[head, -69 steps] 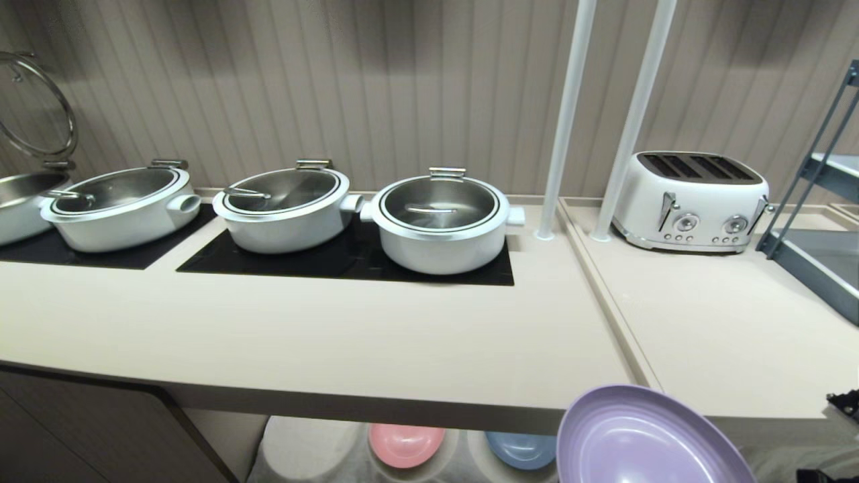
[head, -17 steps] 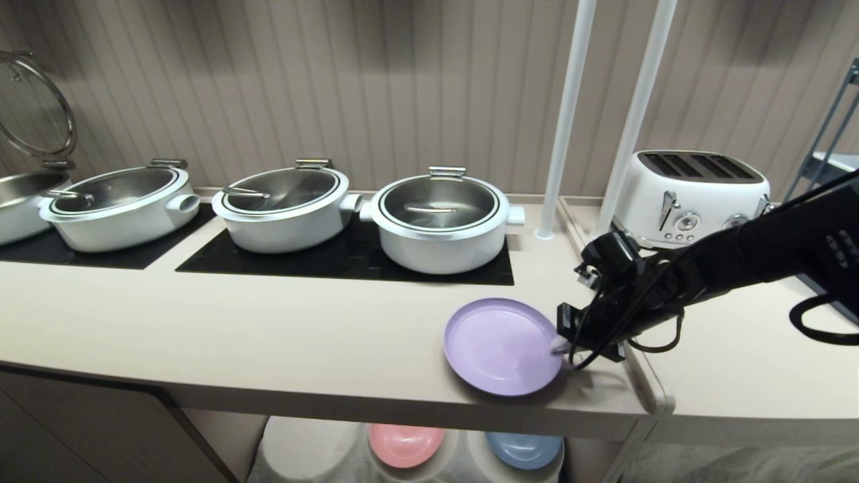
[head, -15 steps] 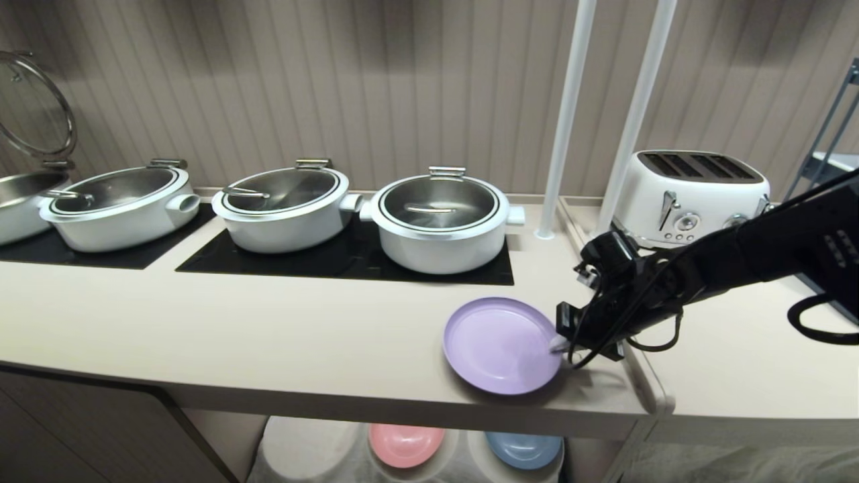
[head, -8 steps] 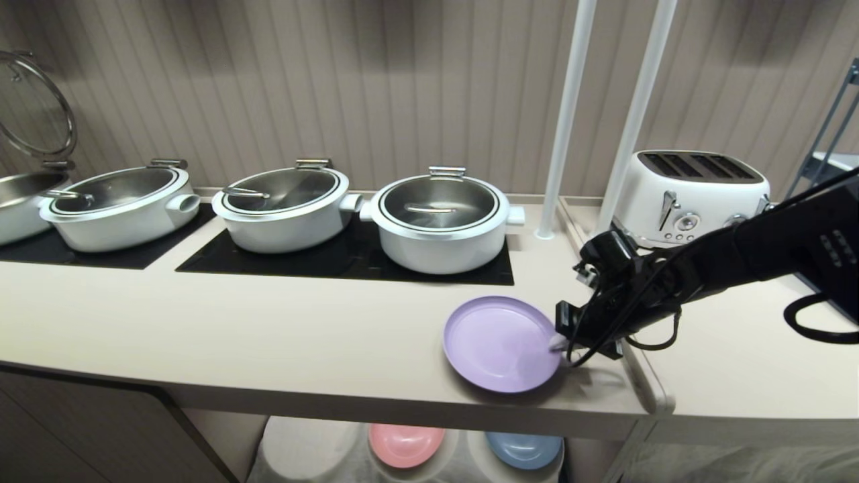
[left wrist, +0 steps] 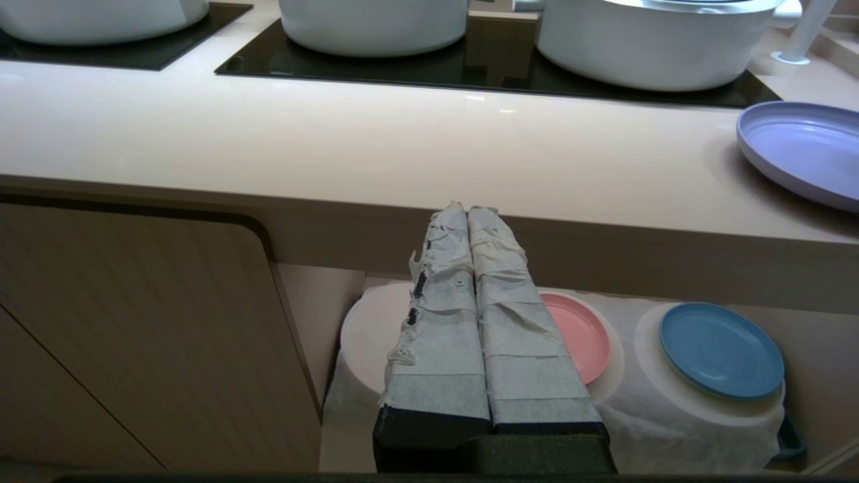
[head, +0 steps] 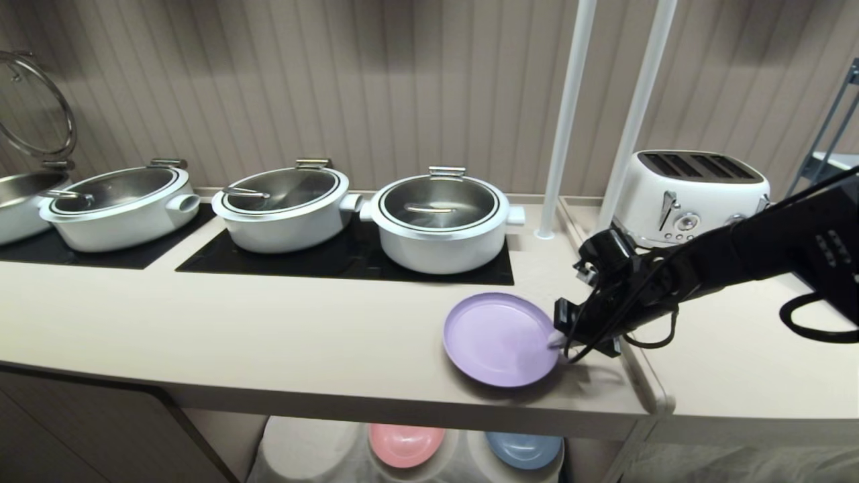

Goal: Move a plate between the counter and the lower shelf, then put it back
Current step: Put the plate

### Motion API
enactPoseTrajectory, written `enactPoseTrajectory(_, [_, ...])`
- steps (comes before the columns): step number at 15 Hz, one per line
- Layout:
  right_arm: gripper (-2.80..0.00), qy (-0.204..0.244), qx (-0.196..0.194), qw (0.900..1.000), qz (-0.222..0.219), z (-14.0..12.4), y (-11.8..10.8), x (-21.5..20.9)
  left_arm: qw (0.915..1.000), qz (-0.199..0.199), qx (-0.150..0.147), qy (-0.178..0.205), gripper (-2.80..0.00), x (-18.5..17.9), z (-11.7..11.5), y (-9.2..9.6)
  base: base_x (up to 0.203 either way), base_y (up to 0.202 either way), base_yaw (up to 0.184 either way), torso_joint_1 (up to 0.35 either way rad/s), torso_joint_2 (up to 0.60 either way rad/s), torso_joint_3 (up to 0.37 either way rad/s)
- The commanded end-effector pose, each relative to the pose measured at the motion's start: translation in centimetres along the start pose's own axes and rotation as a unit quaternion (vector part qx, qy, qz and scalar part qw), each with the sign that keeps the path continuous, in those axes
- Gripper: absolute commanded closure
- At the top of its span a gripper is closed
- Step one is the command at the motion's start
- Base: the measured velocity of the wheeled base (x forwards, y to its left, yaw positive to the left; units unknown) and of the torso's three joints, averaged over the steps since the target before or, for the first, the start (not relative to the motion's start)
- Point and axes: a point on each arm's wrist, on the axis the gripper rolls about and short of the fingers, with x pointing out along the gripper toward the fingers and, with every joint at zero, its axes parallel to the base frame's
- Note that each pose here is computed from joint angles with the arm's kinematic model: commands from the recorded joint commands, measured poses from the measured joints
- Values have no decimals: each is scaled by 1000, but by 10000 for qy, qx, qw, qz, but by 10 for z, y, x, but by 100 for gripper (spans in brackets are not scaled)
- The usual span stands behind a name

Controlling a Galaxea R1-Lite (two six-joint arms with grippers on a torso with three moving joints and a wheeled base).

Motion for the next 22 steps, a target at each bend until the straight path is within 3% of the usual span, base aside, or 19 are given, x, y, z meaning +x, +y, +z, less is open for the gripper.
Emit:
enactPoseTrajectory(1, [0, -5, 33, 10000, 11, 3, 0, 3, 10000, 8, -3, 2, 0, 0, 0, 0, 0, 0, 0, 0, 0, 0])
enactPoseTrajectory(10, [0, -81, 194, 9998, 25, 9, 2, 4, 10000, 8, -3, 2, 0, 0, 0, 0, 0, 0, 0, 0, 0, 0])
enactPoseTrajectory(11, [-274, -81, 194, 9998, 25, 9, 2, 3, 10000, 8, -3, 2, 0, 0, 0, 0, 0, 0, 0, 0, 0, 0])
enactPoseTrajectory(22, [-280, -284, 116, 9995, 63, 11, 8, -8, 10000, 8, -3, 2, 0, 0, 0, 0, 0, 0, 0, 0, 0, 0])
